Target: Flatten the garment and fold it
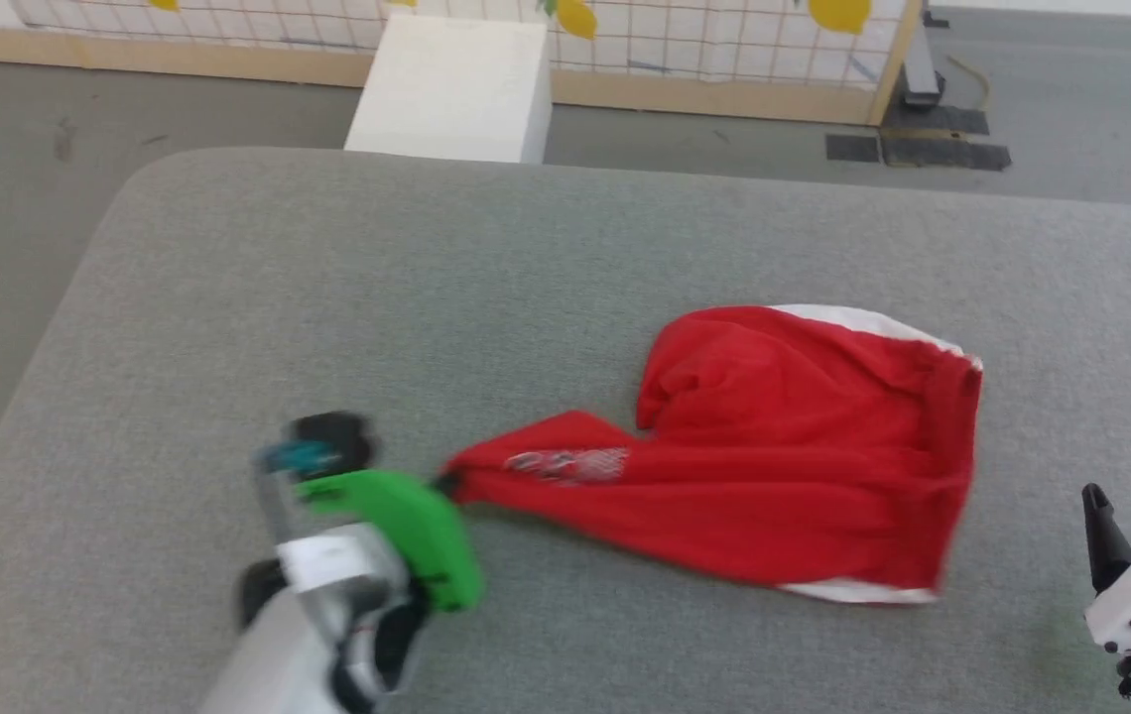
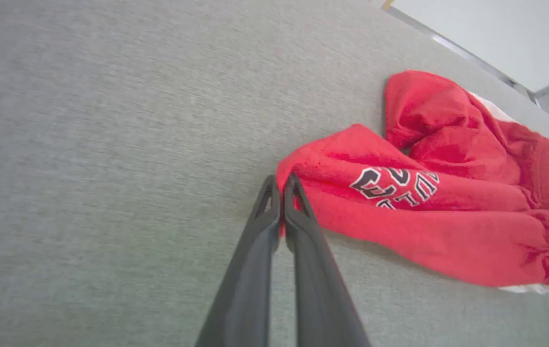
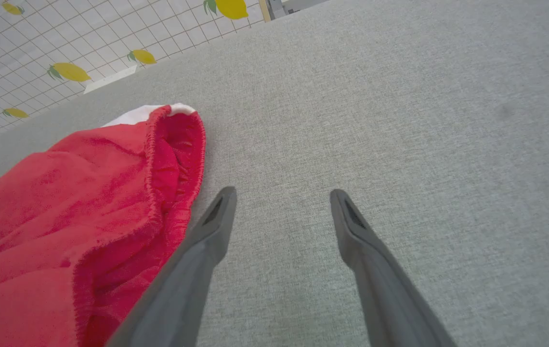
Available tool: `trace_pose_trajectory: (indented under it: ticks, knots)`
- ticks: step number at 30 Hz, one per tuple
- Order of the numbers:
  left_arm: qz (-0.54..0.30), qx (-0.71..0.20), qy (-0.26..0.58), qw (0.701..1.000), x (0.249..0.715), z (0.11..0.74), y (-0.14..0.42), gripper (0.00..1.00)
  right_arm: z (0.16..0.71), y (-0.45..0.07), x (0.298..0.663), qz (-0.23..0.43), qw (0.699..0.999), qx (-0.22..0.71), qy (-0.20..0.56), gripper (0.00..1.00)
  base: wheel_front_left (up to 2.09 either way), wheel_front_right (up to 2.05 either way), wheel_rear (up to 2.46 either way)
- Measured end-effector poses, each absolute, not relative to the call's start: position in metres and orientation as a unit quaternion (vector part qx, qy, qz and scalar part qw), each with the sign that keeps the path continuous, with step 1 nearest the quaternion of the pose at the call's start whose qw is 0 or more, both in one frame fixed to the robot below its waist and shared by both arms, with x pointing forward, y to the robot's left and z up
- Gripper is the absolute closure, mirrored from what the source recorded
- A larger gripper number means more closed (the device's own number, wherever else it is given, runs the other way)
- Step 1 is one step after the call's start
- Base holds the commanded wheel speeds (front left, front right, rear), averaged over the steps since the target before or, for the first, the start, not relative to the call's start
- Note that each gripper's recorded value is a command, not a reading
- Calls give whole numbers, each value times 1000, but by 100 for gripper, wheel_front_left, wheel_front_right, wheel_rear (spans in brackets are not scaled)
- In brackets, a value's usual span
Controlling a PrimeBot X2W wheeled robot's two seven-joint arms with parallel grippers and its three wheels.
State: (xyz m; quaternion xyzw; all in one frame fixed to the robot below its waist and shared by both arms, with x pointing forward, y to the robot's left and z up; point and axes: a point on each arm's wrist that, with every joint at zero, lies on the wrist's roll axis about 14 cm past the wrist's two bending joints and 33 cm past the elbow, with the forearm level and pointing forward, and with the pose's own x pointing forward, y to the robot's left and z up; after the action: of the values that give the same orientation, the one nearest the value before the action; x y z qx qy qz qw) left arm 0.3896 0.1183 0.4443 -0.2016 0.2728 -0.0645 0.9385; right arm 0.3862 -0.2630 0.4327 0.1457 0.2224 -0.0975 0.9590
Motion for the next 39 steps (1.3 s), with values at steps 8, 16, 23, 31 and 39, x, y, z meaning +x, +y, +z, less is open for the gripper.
trace_pose_trajectory:
  ticks: [8, 16, 23, 31, 39]
  knots:
    - [74, -247, 292, 921, 349, 415, 193, 100, 435, -248, 395, -75, 962, 144, 220, 0, 0, 0, 0]
    - [63, -298, 187, 934, 358, 450, 198, 0, 440, -233, 400, -54, 965, 141, 216, 0, 0, 0, 0]
    - [66, -174, -7, 983, 366, 507, 231, 0, 446, -211, 405, -17, 968, 124, 219, 0, 0, 0, 0]
    - [55, -133, -76, 987, 371, 534, 227, 0, 445, -172, 428, 40, 960, 79, 265, 0, 0, 0, 0]
    - [53, -137, -81, 986, 377, 530, 221, 0, 440, -153, 469, 53, 946, -8, 318, 0, 0, 0, 0]
